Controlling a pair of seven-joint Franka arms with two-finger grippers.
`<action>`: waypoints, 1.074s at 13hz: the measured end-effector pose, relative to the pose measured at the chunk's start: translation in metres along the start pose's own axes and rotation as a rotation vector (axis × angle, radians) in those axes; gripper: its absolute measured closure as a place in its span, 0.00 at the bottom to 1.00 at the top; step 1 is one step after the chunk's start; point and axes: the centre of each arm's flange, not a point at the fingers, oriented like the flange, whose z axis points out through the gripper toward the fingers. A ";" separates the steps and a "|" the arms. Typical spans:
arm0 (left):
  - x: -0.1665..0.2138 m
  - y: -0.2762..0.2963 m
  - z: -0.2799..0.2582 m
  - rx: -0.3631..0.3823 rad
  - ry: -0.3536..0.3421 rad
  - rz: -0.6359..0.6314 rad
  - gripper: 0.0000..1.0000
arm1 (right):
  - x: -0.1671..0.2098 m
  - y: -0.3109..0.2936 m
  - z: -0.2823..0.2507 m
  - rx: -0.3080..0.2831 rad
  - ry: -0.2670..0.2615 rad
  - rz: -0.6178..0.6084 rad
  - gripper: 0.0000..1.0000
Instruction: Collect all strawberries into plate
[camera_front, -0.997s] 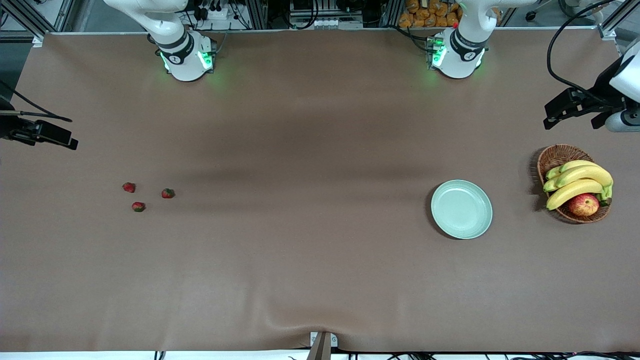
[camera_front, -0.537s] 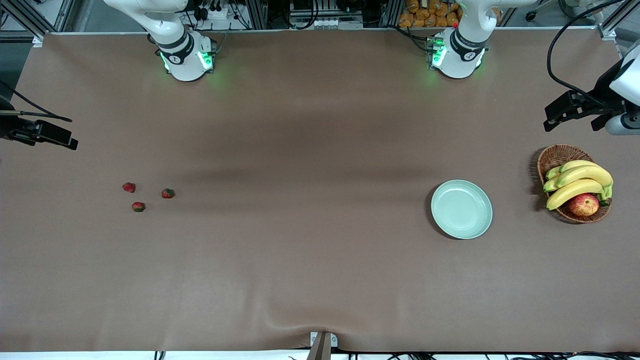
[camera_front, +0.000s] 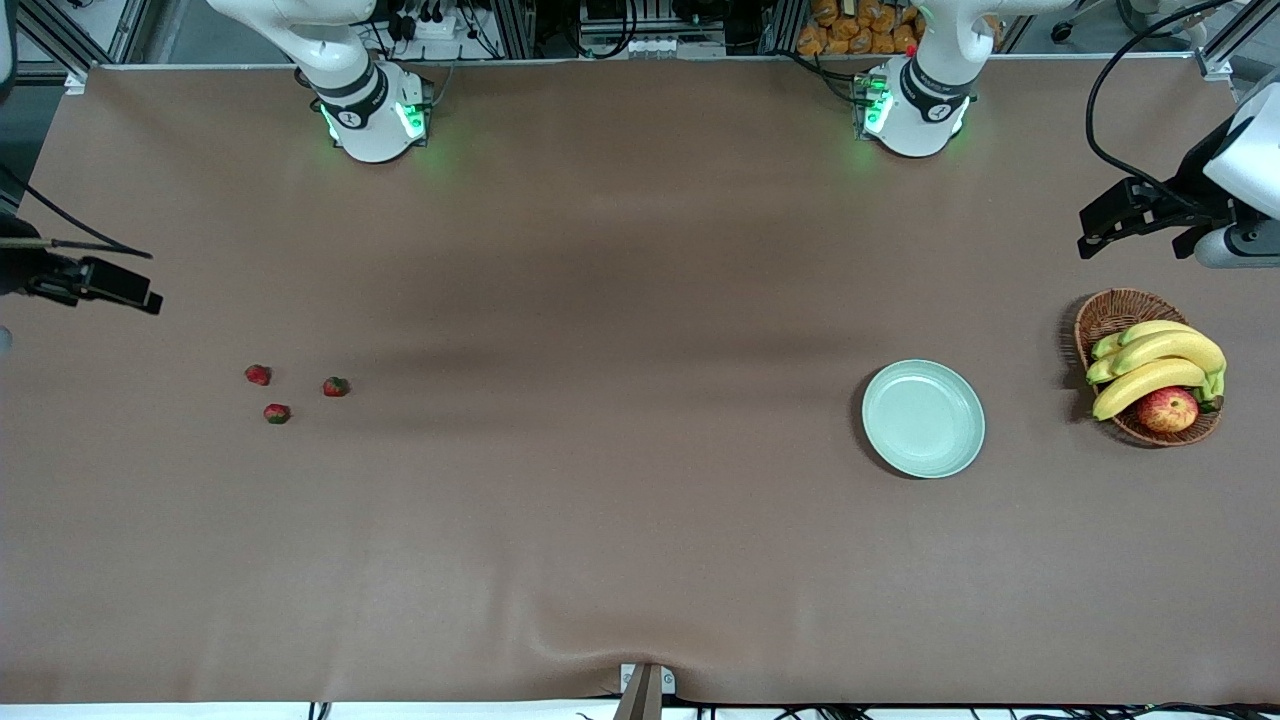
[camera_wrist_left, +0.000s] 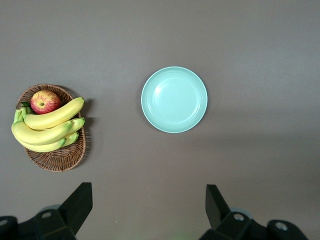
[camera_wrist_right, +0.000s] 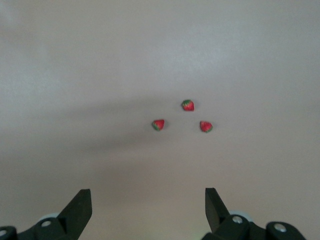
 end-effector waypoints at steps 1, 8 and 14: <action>0.000 0.001 0.000 0.000 0.000 0.001 0.00 | 0.009 -0.002 0.011 0.001 0.012 -0.002 0.00; 0.000 -0.021 -0.004 0.000 0.007 -0.039 0.00 | 0.069 -0.001 0.150 0.003 0.046 0.007 0.00; 0.000 -0.025 -0.007 0.000 0.013 -0.047 0.00 | 0.077 0.006 0.264 -0.007 -0.076 0.018 0.01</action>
